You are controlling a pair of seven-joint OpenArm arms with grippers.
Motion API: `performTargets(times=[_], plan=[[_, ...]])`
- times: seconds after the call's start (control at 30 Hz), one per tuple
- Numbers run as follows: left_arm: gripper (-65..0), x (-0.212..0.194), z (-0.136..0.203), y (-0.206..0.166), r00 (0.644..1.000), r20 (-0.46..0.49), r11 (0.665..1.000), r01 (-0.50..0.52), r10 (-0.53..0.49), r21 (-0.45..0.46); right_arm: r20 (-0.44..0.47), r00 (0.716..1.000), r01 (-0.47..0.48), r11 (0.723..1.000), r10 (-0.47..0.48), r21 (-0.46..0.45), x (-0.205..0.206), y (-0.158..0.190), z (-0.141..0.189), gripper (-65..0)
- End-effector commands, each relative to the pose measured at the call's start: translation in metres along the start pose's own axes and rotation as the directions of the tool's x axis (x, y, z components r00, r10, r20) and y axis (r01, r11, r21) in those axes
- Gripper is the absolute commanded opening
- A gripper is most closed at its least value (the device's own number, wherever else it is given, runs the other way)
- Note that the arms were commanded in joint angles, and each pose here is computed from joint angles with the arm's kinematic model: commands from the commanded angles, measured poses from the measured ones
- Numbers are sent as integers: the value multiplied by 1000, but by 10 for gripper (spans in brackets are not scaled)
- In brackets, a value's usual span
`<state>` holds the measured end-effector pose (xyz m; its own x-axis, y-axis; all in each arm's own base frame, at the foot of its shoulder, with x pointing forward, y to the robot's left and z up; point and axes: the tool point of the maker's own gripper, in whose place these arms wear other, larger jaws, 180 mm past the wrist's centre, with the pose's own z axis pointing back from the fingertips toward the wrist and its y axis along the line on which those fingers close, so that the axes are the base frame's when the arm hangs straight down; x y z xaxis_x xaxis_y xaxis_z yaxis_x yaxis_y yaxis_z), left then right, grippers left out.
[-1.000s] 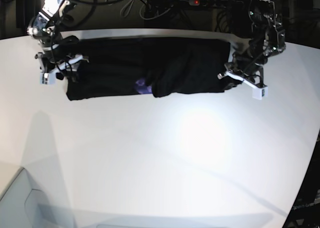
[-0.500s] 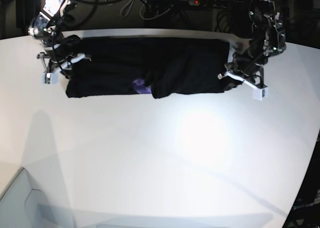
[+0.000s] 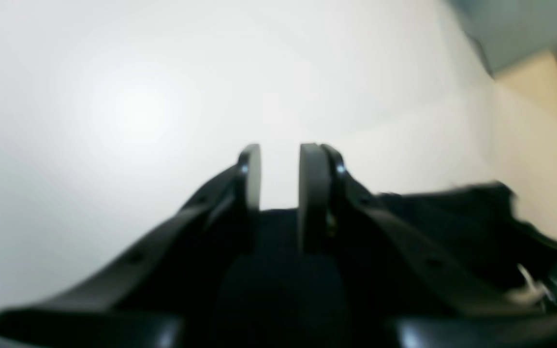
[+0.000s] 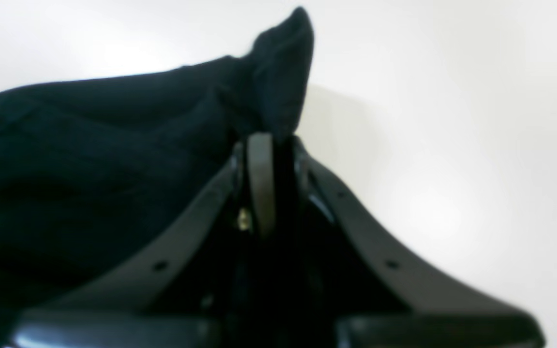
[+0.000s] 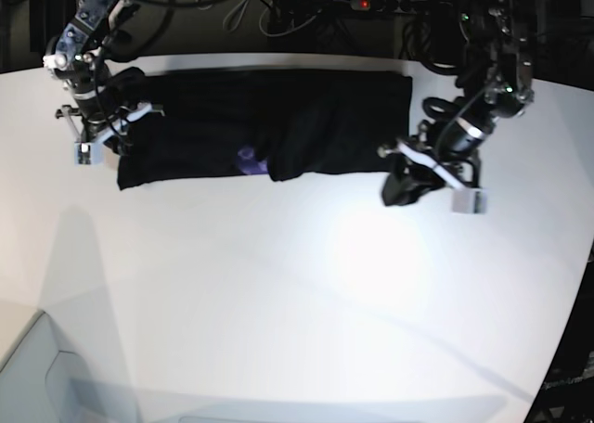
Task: Layout the t-shirt on the table in an organized manner, then fold the t-shirt properly
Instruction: 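Grasp the strip's other end with the right gripper and the middle with the left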
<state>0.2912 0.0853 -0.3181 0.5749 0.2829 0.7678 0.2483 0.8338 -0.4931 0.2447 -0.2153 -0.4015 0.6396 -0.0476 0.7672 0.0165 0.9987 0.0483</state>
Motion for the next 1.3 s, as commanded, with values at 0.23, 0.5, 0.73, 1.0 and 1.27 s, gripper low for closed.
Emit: performTargets(times=[0.23,0.5,0.73,1.0,1.27], plan=[[-642,-62,-33,-68,979,-177,980,72,-105,-185,62,998,-21,999,18,36,20,12,-2,-650],[-641,-111,-45,-76,939,-303,970,97,-163,-221,65,998,-18,999,16,37,21,13,-4,-650],[-641,-142,-64,-87,891,-392,952,120,-228,-280,67,997,-27,998,24,55,24,20,-6,-650],[-641,-91,-53,-125,939,-244,917,141,-243,-374,84,996,-41,997,35,72,31,27,-8,-650],[-641,-58,-29,-93,961,-192,942,131,-197,-309,140,988,-71,996,64,48,54,24,-1,-650]])
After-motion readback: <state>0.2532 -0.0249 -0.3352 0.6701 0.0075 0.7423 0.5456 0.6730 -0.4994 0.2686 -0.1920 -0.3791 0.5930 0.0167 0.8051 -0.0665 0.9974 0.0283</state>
